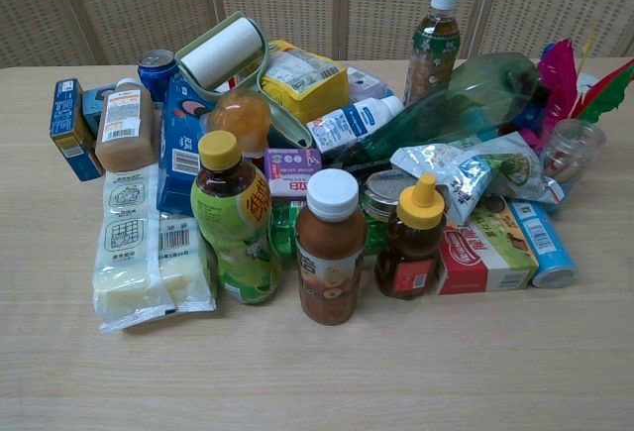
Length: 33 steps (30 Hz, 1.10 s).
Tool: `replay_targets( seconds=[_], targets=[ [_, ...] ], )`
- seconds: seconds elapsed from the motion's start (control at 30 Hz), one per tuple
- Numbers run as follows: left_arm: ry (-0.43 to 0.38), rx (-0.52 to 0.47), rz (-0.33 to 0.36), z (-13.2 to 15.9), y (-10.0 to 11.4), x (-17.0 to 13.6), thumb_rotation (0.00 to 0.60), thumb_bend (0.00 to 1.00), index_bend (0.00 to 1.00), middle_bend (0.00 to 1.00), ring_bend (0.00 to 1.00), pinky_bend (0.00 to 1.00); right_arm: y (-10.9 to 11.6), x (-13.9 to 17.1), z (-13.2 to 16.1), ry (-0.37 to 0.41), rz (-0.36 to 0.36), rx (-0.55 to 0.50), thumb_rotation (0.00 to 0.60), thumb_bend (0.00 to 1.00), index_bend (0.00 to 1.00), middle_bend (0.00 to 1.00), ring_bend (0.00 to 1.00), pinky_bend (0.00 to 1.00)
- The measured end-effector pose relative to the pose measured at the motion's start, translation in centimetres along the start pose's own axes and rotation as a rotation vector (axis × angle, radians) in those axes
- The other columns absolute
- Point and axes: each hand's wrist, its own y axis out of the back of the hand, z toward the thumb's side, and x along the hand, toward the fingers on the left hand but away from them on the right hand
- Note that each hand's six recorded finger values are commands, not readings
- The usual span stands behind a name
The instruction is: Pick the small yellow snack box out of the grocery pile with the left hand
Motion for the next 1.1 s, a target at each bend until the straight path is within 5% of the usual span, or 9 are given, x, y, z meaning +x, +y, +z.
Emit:
replay_targets(
  seconds=[0.63, 1.1],
  targets=[
    [-0.035, 0.003, -0.069, -0.3, -1.4, 2.4, 0.6, 0.29, 0.0, 0.0, 0.0, 0.0, 0.6, 1.1, -0.5, -0.023, -0.019, -0.006, 0.349, 0.18, 0.04, 0.04, 0.0, 0.0],
    [0.002, 0.046, -0.196, -2.2, -4.8, 10.3, 0.6, 0.29, 0.0, 0.0, 0.0, 0.0, 0.9, 1.3, -0.9, -0.048, -0.009, 0.021, 0.343, 0.18, 0.04, 0.04, 0.0, 0.0]
  ],
)
